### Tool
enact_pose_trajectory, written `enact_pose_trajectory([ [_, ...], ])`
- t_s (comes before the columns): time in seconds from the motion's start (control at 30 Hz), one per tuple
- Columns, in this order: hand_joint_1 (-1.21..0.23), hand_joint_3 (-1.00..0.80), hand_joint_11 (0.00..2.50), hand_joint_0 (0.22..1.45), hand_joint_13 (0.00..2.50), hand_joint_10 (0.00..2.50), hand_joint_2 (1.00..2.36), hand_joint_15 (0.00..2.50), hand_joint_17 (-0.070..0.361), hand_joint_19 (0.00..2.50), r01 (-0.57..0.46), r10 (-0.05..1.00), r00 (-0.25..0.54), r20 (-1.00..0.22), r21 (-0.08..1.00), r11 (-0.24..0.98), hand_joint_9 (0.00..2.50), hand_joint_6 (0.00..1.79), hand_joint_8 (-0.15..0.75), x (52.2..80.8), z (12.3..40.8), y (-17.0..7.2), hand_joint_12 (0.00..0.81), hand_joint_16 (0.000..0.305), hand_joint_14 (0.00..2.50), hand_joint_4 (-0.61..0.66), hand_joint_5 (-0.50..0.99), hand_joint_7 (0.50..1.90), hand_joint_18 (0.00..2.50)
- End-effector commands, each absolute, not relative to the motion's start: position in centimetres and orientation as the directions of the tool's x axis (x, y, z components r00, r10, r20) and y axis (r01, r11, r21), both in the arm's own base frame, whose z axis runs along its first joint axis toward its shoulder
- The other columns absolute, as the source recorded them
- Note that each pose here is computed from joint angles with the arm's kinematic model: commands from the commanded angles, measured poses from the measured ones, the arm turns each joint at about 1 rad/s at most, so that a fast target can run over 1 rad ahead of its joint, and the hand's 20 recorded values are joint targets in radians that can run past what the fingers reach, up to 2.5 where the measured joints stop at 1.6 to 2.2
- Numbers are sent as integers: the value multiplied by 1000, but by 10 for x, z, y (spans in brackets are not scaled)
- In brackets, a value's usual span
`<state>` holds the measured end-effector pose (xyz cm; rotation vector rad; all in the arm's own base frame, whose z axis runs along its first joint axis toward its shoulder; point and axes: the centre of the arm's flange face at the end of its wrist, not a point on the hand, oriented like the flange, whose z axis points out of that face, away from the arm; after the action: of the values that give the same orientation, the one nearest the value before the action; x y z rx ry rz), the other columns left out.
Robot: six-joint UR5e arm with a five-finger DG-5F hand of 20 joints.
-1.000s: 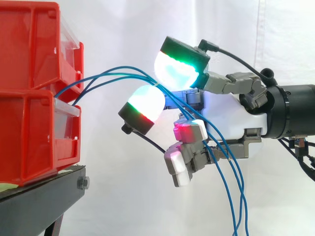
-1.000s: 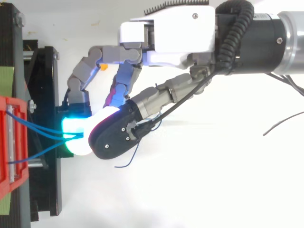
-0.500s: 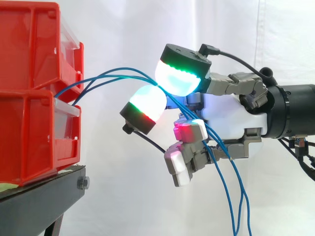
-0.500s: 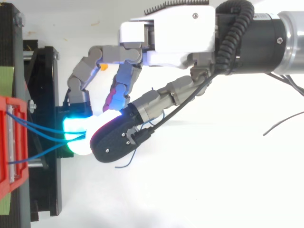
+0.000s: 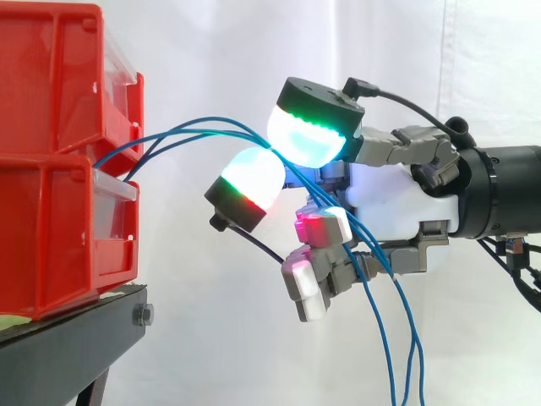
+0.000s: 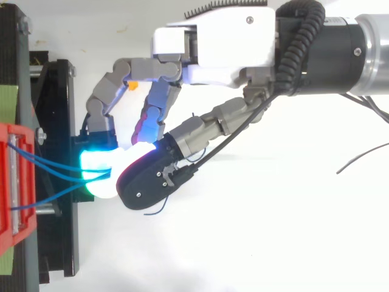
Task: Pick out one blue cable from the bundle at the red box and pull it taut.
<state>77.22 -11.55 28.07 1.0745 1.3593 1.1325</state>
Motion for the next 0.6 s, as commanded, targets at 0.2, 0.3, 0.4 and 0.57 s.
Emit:
enact_pose_trajectory([
  [0.2, -645, -500, 648, 513, 962, 25, 1000, 425, 91, 564, 21, 984, -82, -157, 987, 159, 1165, 881, 234, 773, 281, -113, 322, 40, 18, 26, -111, 660, 774],
  [0.3, -620, -500, 657, 490, 963, 22, 1000, 417, 96, 568, 20, 984, -81, -157, 987, 159, 1171, 875, 248, 773, 281, -112, 333, 43, 16, 28, -110, 654, 777],
  [0.4, -637, -500, 656, 509, 955, 23, 1000, 422, 93, 566, 21, 984, -79, -158, 987, 161, 1169, 869, 245, 773, 281, -113, 327, 41, 16, 27, -111, 664, 765],
  [0.57, -695, -353, 695, 579, 967, 24, 1015, 434, 85, 586, 25, 985, -80, -151, 988, 153, 1183, 897, 233, 773, 281, -112, 314, 38, 17, -33, -108, 723, 752],
])
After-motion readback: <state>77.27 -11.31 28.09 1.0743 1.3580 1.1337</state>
